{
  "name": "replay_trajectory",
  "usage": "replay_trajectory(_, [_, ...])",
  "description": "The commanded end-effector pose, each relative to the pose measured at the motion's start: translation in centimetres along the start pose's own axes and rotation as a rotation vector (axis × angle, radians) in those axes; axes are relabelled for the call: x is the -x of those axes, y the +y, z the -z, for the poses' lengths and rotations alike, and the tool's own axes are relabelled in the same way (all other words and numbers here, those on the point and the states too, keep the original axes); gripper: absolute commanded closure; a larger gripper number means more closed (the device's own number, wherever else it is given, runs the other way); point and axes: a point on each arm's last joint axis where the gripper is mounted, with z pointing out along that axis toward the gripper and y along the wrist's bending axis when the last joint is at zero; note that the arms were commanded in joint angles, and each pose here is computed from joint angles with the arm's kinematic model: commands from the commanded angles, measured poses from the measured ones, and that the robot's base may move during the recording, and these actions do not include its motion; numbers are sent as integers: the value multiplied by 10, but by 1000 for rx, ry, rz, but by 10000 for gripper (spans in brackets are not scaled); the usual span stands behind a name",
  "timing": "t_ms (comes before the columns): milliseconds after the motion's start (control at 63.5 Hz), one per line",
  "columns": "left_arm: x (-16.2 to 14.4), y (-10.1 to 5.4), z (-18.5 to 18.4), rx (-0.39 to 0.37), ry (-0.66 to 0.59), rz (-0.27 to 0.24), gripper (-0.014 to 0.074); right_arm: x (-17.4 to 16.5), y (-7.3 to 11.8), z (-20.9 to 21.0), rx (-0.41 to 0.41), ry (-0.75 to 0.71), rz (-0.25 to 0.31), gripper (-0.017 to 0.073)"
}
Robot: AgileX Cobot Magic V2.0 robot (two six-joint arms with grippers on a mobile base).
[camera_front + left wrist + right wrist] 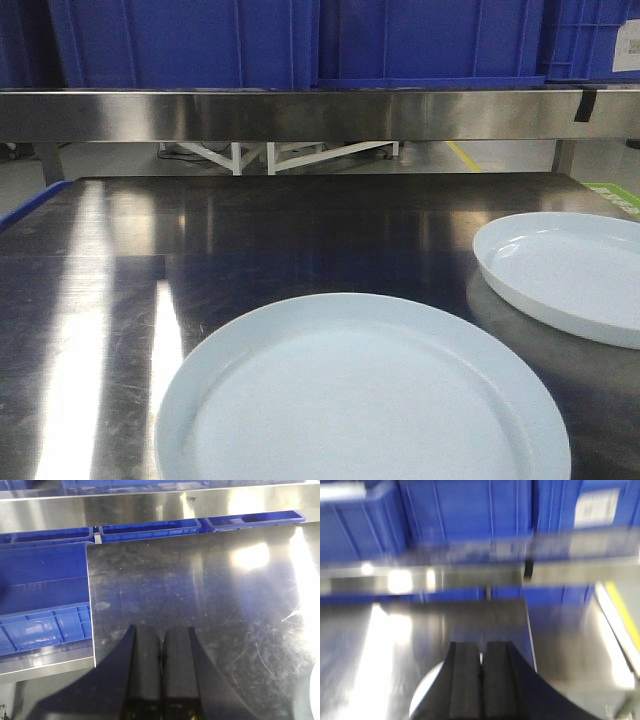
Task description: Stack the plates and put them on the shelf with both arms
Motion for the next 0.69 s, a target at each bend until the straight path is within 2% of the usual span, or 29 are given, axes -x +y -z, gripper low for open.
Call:
replay_trajectory(0, [17,0,4,7,-118,21,510,23,1,-13,-10,61,5,501])
replay_trajectory(157, [17,0,4,7,-118,23,510,30,-2,-45,-38,310,23,501])
replay_trajectory(362, [17,0,4,6,-118,25,510,15,-10,-87,-83,574,40,484])
replay_trajectory(441, [17,0,4,4,-118,28,510,9,-13,-100,-93,631,51,413])
replay_trajectory(583, [17,0,4,4,-115,29,510,1,-18,-122,-112,696,61,193])
replay_trajectory(677, [17,0,4,3,-113,29,510,-3,-21,-132,-125,718,72,104])
